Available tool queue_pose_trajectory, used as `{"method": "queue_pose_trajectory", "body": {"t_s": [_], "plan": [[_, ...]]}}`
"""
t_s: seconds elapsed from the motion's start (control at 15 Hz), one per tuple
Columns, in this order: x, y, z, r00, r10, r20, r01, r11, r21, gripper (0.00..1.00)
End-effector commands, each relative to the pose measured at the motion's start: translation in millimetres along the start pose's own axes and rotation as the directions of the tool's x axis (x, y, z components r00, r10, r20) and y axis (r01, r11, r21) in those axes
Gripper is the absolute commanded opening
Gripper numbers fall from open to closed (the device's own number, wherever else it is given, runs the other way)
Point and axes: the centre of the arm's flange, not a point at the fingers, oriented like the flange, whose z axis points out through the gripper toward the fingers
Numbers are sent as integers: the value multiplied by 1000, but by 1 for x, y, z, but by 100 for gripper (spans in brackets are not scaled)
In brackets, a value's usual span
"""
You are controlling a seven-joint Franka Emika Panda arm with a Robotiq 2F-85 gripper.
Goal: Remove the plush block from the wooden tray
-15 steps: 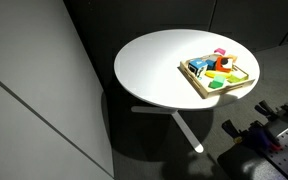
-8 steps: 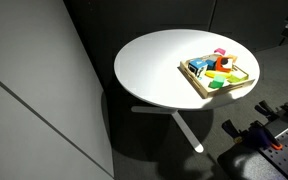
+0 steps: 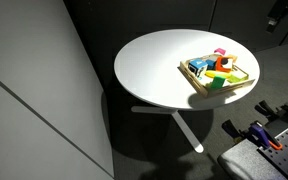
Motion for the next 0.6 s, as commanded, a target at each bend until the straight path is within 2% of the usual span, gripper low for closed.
{"method": "queue_pose_trajectory", "body": {"t_s": [0.0, 0.27, 0.53], "plan": [[39, 1, 0, 997, 61, 48, -61, 998, -2, 100], [63, 13, 21, 994, 41, 104, -42, 999, 4, 100], [81, 27, 39, 994, -44, 102, 43, 999, 9, 100]]}}
